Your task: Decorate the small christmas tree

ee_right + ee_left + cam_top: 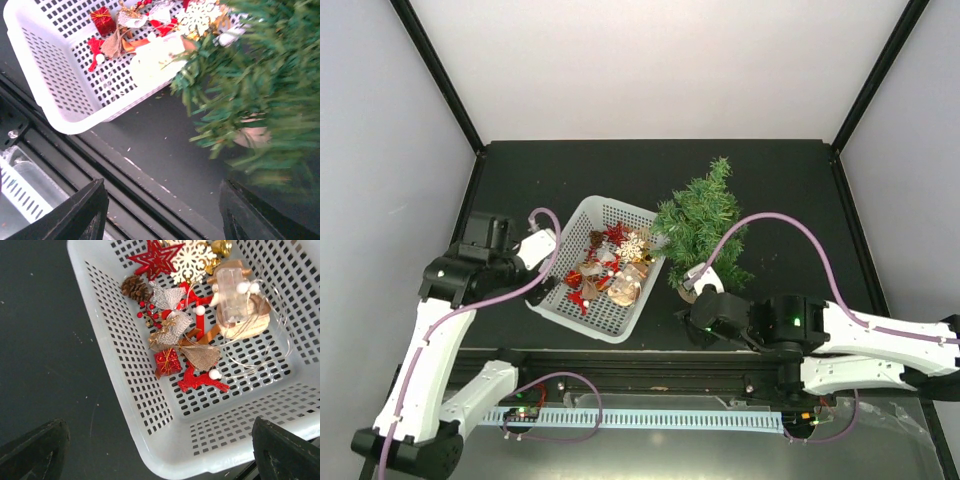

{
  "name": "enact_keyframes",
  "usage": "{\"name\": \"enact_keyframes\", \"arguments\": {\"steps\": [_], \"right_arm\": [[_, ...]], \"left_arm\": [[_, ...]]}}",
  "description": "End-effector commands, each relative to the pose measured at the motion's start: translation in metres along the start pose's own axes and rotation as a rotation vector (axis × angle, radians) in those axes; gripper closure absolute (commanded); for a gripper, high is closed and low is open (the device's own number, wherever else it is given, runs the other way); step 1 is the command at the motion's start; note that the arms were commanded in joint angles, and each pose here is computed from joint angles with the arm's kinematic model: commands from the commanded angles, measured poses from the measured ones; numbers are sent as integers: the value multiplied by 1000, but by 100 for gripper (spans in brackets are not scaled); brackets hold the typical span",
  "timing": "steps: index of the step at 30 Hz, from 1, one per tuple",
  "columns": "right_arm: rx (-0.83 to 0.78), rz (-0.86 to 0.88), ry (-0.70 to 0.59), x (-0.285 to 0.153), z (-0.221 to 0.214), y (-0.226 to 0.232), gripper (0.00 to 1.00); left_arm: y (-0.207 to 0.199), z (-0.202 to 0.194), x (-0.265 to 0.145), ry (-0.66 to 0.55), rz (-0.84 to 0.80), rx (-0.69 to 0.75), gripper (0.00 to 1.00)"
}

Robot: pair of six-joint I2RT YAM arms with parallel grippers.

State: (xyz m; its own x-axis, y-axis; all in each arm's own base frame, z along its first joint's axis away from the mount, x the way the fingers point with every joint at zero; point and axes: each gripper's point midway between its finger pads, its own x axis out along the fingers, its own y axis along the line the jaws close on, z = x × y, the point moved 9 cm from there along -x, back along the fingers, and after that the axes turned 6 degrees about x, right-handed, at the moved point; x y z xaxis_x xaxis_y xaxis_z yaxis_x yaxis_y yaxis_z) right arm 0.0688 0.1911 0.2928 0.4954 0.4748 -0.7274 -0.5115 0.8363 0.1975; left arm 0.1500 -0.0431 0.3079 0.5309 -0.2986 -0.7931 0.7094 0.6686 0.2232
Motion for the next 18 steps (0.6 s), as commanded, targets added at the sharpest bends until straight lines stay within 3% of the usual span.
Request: {"name": "enact_keyframes", "arguments": {"steps": [1, 7, 18], "right_arm": [[64, 66, 11, 0, -7, 7, 37], [152, 249, -60, 7, -19, 9, 34], [377, 121, -352, -4, -33, -33, 29]], "left_arm": [[7, 11, 22, 32, 36, 73, 1], [10, 40, 64, 43, -27, 173, 14], [28, 107, 167, 171, -371, 99, 51]]}}
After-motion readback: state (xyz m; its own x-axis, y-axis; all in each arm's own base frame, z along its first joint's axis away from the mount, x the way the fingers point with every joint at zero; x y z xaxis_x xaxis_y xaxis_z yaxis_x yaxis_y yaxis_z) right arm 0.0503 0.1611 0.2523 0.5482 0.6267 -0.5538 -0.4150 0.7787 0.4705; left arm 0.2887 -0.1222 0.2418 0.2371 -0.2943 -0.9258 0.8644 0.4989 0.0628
